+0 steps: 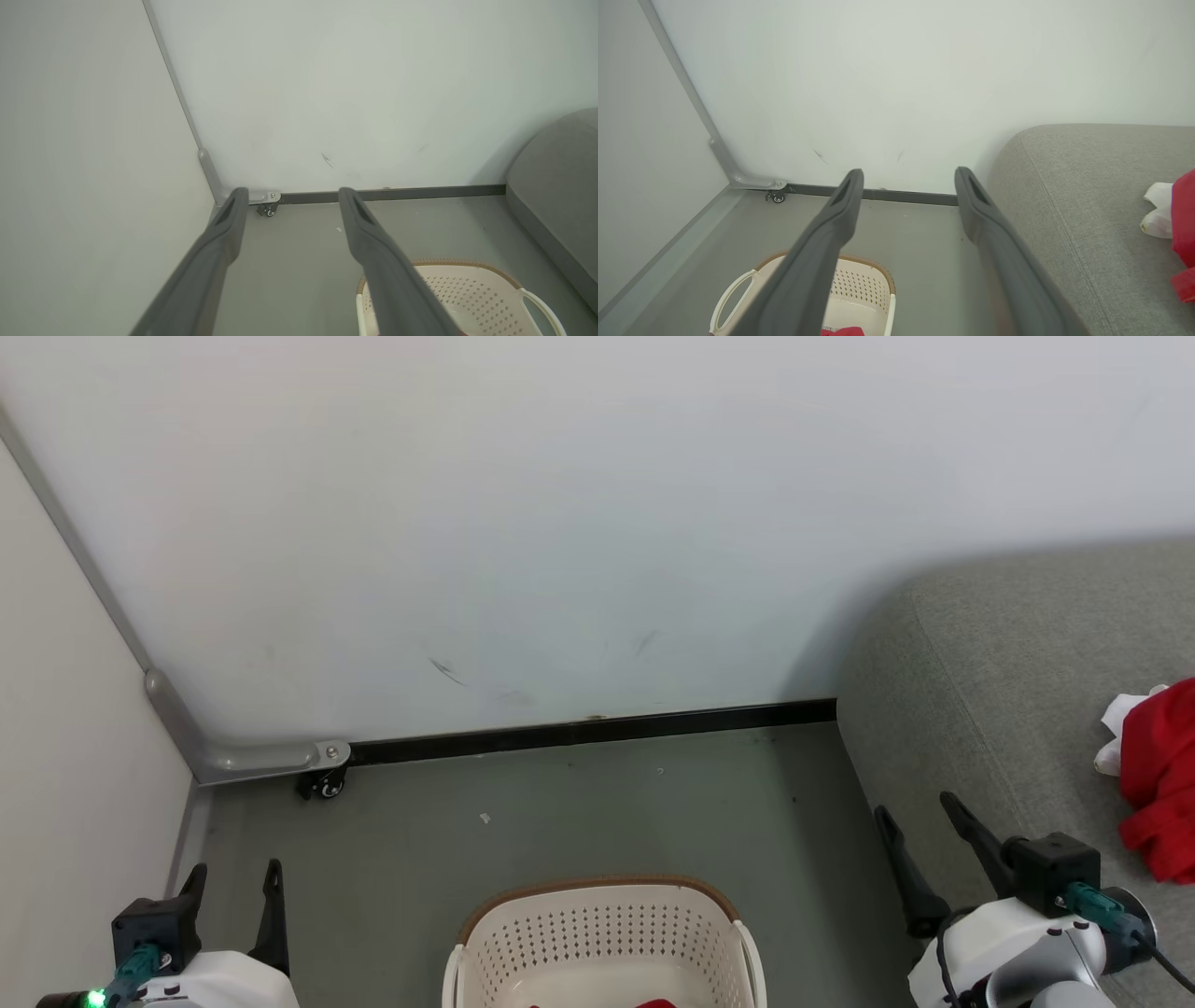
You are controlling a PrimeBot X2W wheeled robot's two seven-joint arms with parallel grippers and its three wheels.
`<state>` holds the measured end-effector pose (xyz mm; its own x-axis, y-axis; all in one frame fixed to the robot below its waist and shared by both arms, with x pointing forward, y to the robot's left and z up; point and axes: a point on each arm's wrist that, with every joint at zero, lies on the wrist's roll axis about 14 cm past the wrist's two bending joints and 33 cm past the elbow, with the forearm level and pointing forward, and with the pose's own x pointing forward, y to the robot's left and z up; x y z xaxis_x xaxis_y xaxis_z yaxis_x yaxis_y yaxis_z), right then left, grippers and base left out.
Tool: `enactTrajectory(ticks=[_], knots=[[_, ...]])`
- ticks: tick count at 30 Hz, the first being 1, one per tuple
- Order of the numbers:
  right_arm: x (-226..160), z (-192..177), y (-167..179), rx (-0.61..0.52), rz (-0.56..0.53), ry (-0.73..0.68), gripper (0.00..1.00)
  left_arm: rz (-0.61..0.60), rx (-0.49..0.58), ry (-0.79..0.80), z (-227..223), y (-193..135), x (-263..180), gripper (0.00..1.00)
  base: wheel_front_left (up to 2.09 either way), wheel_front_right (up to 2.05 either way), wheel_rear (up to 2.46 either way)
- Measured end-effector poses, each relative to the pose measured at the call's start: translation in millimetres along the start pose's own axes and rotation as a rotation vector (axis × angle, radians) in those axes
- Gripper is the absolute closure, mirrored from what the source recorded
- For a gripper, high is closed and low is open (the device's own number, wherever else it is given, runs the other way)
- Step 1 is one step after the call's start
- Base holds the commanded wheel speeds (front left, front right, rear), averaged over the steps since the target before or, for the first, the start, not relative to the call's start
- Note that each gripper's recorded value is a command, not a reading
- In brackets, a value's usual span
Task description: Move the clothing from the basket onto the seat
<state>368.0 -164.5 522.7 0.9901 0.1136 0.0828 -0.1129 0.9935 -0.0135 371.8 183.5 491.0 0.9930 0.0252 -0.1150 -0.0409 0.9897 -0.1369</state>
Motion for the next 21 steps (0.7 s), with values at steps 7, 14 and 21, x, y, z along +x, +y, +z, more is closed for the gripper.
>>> enactTrajectory(ticks=[7, 14, 21], knots=[[1.9, 2.0, 4.7, 0.025, 0.011, -0.003, 0.0, -0.014, 0.0, 0.043, -6.2, -3.0, -1.7, 0.0, 0.0, 0.0, 0.0], [2.0, 3.4, 7.2, 0.035, 0.018, -0.004, 0.0, -0.025, -0.004, 0.023, 2.2, -6.6, 2.4, 0.0, 0.0, 0.0, 0.0], [0.5, 0.4, 7.1, 0.036, 0.017, 0.009, 0.0, -0.029, -0.008, 0.021, 4.2, -8.4, 3.3, 0.0, 0.0, 0.0, 0.0]])
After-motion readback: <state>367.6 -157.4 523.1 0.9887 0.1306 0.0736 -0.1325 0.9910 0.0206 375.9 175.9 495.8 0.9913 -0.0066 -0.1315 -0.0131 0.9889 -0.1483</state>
